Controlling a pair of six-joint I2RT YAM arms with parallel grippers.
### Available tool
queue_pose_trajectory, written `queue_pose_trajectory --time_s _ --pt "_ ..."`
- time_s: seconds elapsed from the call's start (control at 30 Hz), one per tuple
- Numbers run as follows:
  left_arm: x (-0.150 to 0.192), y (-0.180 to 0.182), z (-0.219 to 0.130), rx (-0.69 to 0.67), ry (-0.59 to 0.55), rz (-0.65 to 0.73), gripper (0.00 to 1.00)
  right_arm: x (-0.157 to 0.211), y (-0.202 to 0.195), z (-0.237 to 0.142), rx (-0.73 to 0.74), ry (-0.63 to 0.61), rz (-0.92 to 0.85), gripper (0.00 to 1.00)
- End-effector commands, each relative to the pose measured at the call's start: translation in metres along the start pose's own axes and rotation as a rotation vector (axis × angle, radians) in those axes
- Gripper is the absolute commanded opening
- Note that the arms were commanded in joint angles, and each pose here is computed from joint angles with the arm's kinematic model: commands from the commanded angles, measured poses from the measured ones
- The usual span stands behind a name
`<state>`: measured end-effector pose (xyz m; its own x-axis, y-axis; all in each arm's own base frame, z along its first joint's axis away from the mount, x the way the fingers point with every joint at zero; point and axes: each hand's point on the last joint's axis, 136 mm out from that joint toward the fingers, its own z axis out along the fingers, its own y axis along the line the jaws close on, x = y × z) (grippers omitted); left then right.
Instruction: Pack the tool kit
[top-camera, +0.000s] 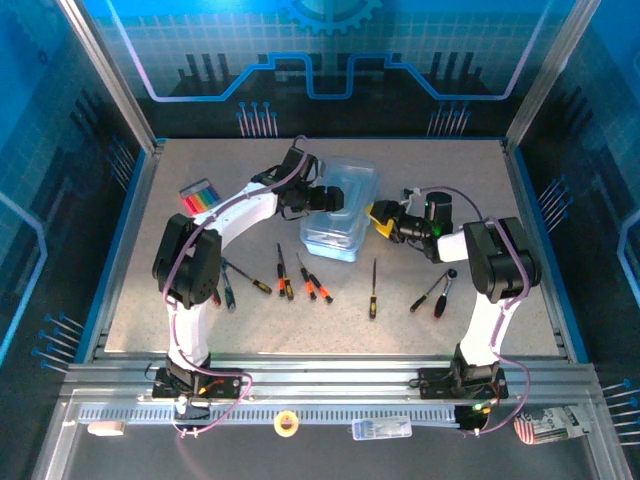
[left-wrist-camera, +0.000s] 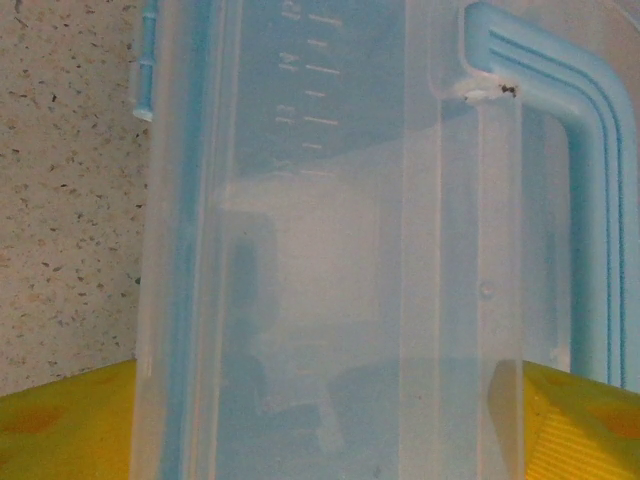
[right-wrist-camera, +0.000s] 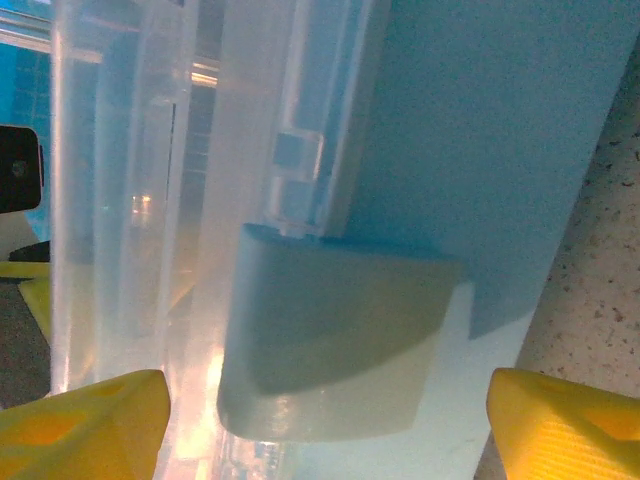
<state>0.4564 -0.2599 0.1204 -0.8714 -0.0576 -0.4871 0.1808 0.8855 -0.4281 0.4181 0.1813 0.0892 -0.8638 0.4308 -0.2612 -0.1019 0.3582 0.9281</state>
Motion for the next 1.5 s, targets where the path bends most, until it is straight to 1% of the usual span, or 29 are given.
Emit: queue_pose_trajectory --time_s 0.0,0.27,0.43,0.63,0.73,0.83,1.1,1.27,1.47 --pt "0.055 0.033 0.017 -0.069 0.186 -0.046 0.82 0.006 0.011 0.005 -0.061 0.022 -0.014 0.84" --pt "0.059 0.032 0.021 -0.049 0.191 -0.064 0.82 0.005 0.021 0.005 -0.142 0.02 0.028 0.83" --pt "0.06 0.03 0.023 -0.038 0.196 -0.069 0.82 0.006 0.024 0.005 -0.149 0.015 0.023 0.83" --pt "0.065 0.029 0.022 -0.029 0.207 -0.085 0.82 0.008 0.041 0.005 -0.259 0.005 0.031 0.81" --pt "0.069 0.033 0.022 -0.047 0.215 -0.086 0.82 0.01 0.04 0.007 -0.282 0.008 0.052 0.79" --pt "0.069 0.039 0.023 -0.076 0.217 -0.084 0.81 0.01 0.04 0.007 -0.281 0.007 0.046 0.79" --pt "0.07 0.061 0.028 -0.198 0.216 -0.102 0.8 0.001 0.058 0.002 -0.318 0.011 0.001 0.78" --pt "0.073 0.07 0.029 -0.246 0.231 -0.104 0.79 -0.004 0.06 -0.001 -0.32 0.001 -0.006 0.78" --pt "0.077 0.077 0.029 -0.276 0.237 -0.094 0.79 -0.008 0.077 -0.003 -0.352 0.01 -0.027 0.77"
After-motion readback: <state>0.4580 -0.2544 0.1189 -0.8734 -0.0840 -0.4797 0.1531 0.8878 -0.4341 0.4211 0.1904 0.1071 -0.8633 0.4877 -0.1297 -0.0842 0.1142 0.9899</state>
